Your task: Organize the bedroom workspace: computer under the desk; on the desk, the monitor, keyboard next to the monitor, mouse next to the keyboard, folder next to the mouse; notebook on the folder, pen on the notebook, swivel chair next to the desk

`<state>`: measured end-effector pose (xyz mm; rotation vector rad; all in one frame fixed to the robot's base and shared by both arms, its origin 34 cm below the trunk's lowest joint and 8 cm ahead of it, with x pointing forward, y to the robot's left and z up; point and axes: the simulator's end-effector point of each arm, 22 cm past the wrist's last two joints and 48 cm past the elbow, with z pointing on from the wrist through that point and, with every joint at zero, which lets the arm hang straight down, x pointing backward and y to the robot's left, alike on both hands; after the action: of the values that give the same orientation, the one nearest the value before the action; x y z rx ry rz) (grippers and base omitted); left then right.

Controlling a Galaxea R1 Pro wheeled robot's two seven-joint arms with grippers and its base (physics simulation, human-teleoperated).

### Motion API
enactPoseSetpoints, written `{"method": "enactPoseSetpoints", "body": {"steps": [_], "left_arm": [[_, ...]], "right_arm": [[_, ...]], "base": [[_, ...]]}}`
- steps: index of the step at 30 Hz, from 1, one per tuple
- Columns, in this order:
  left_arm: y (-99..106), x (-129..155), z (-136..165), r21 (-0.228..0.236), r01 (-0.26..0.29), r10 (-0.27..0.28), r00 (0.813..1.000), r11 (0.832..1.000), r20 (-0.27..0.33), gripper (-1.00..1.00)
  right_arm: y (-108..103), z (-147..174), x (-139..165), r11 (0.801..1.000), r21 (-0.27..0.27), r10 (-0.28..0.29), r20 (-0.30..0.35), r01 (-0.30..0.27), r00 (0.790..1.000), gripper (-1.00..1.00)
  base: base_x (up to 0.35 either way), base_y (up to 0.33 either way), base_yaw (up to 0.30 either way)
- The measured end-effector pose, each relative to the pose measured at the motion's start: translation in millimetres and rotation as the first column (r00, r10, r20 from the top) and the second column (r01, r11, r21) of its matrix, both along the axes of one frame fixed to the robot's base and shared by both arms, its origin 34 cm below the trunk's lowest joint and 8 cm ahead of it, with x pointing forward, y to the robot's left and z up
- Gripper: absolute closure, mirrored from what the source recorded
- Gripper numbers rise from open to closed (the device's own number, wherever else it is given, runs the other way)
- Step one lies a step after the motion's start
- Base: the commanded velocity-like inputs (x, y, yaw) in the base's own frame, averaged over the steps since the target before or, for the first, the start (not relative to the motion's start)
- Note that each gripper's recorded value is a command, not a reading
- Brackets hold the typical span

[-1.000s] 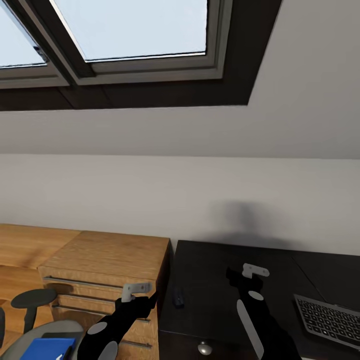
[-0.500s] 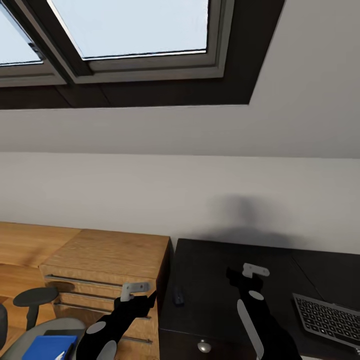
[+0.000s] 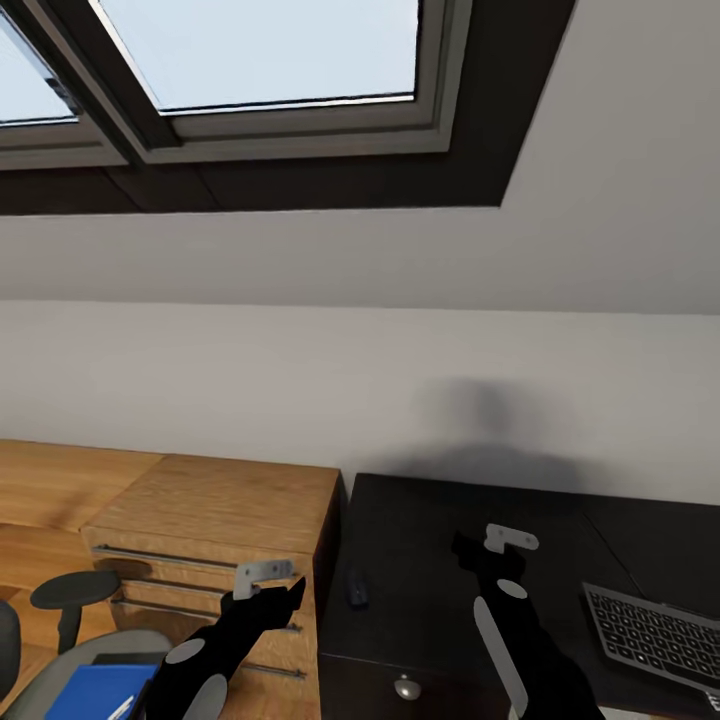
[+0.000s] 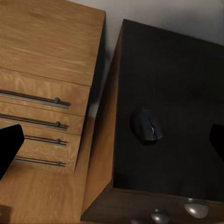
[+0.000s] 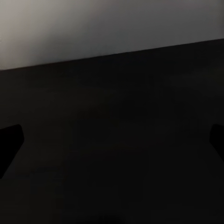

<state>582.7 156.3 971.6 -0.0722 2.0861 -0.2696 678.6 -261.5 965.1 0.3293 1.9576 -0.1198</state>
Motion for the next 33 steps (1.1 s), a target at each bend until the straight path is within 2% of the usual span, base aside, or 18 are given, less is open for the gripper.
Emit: {"method": "enactPoseSetpoints", "body": {"steps": [33], "left_arm": [[-3.5,-11.1,6.0,-0.004,0.006,-0.007,0.999,1.000,-0.049,-1.00]], "right_arm": [[-1.4,2.5,-10.3,1.000,-0.001,-0.003,-0.044,0.002,0.999,-1.00]], "base": [[0.000,0.000,0.000]]}}
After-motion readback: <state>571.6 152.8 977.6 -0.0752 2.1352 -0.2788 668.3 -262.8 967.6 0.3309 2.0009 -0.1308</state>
